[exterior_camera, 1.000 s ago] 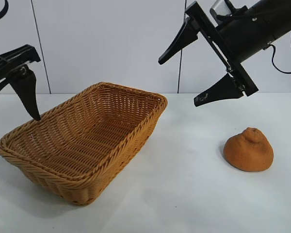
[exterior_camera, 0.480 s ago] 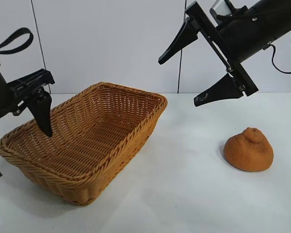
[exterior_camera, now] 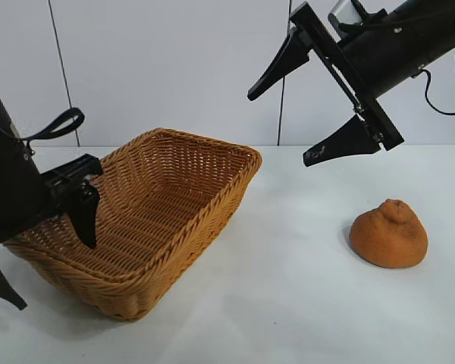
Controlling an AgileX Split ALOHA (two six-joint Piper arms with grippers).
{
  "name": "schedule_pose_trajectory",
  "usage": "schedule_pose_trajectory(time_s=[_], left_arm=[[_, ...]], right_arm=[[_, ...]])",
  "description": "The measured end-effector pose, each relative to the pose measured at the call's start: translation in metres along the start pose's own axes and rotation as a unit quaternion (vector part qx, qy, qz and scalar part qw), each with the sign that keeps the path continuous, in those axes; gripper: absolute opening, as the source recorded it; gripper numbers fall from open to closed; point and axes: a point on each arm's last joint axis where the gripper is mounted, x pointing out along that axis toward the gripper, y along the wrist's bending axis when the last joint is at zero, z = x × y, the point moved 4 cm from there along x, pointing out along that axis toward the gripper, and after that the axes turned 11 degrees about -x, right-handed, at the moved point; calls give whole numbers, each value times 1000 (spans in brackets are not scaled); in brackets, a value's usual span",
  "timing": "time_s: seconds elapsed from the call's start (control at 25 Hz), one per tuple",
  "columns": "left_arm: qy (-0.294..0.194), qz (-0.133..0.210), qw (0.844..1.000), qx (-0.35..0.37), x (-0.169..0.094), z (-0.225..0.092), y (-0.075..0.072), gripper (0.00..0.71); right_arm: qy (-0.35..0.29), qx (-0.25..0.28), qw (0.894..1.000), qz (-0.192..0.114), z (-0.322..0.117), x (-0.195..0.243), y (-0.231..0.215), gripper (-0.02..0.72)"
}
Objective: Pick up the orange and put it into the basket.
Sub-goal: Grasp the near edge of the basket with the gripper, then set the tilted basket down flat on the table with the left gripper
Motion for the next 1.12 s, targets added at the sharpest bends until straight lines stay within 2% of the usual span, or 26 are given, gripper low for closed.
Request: schedule_pose_trajectory(time_s=[0.2,0.28,0.4,0.52,0.6,0.64,0.84,1.12], left_arm=[[-1,0,1000,-1,6,1,0,587],[-2,-5,1000,-1,6,1,-1,545],[-2,-6,1000,-1,6,1,-1,404],[-2,-3,1000,-1,6,1,0,211],[0,-7,1000,-11,6,0,-1,125],[1,-12,1000,-16,6,0,-3,103],[17,-23,999,-33,0,-2,-8,93],[29,-26,999,7,-21,11,-25,90]], right_arm=[[0,0,1000,0,0,0,0,652],[0,0,1000,0,0,0,0,652],[0,0,1000,0,0,0,0,652],[0,0,1000,0,0,0,0,652],[0,0,1000,0,0,0,0,652],[0,0,1000,0,0,0,0,652],[0,0,1000,0,0,0,0,652],[-1,0,1000,-1,0,0,0,652]])
